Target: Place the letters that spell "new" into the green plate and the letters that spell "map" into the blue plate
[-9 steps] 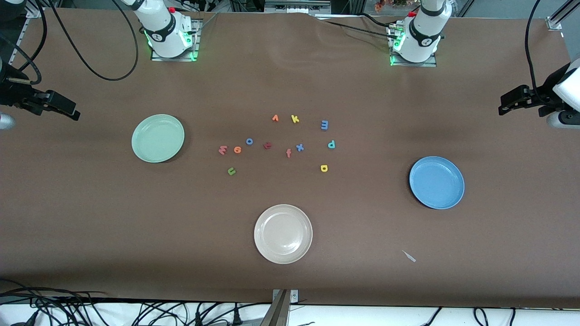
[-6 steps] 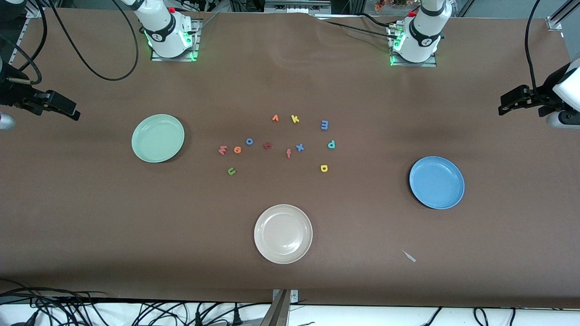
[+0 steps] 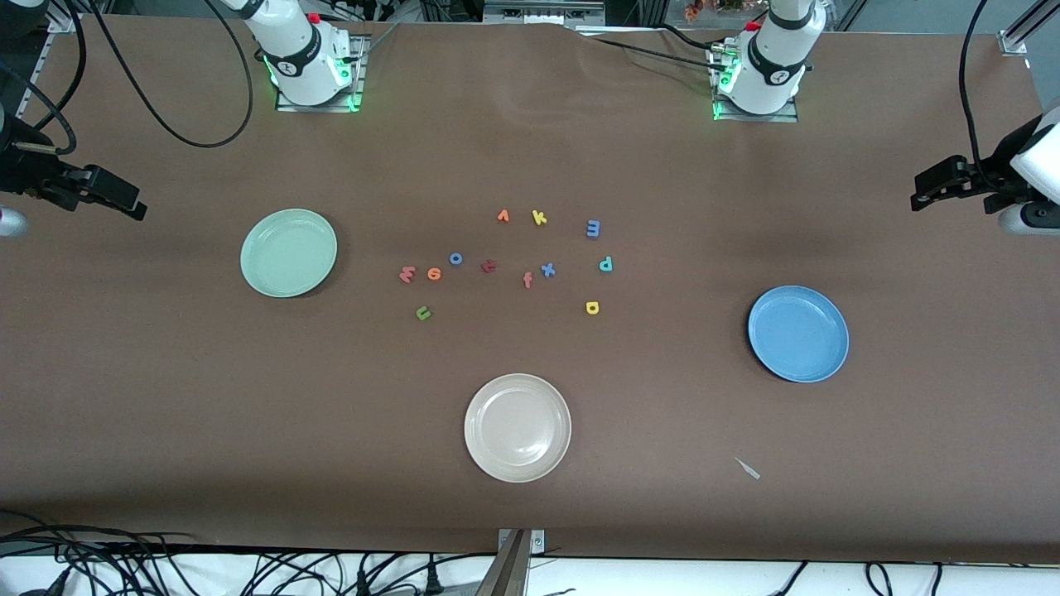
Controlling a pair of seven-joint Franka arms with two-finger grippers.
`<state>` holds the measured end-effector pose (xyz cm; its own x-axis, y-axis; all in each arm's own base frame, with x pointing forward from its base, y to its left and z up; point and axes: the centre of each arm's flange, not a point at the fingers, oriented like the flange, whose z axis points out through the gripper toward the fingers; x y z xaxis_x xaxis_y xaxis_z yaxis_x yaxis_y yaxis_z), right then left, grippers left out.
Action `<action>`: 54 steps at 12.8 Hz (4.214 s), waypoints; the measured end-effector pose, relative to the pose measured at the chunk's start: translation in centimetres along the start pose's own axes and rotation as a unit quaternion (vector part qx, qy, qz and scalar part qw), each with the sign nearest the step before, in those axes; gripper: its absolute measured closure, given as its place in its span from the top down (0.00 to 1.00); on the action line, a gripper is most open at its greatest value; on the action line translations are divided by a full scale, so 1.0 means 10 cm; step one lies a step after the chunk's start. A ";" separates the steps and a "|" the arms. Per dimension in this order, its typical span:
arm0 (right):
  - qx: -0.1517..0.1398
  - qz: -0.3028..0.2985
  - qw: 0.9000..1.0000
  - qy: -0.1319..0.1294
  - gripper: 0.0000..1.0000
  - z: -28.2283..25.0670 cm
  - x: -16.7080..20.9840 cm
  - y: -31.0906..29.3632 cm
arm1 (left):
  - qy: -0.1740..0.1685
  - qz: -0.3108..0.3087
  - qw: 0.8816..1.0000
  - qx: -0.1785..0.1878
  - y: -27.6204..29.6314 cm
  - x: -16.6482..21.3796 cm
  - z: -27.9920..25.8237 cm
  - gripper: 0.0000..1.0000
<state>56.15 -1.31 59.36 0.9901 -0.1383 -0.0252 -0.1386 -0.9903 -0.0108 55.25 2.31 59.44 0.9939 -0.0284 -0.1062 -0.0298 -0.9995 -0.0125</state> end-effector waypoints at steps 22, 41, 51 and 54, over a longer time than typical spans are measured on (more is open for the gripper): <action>0.000 -0.001 1.000 0.000 1.00 0.00 0.00 0.00 | 0.002 0.000 1.000 0.000 0.00 0.02 0.04 1.00; 0.000 -0.001 1.000 0.000 1.00 0.00 0.00 0.00 | -0.001 0.000 1.000 0.000 -0.01 0.03 0.12 1.00; 0.000 -0.001 1.000 0.000 1.00 0.00 0.00 -0.01 | -0.001 -0.001 1.000 0.000 -0.01 0.03 0.12 1.00; 0.000 -0.001 1.000 0.000 1.00 0.00 0.00 -0.01 | -0.001 -0.001 1.000 0.000 -0.01 0.03 0.12 1.00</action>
<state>56.15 -1.26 59.36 0.9902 -0.1371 -0.0253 -0.1374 -0.9905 -0.0108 55.44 2.46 58.18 0.9938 -0.0262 -0.1078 -0.0277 -0.9995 -0.0123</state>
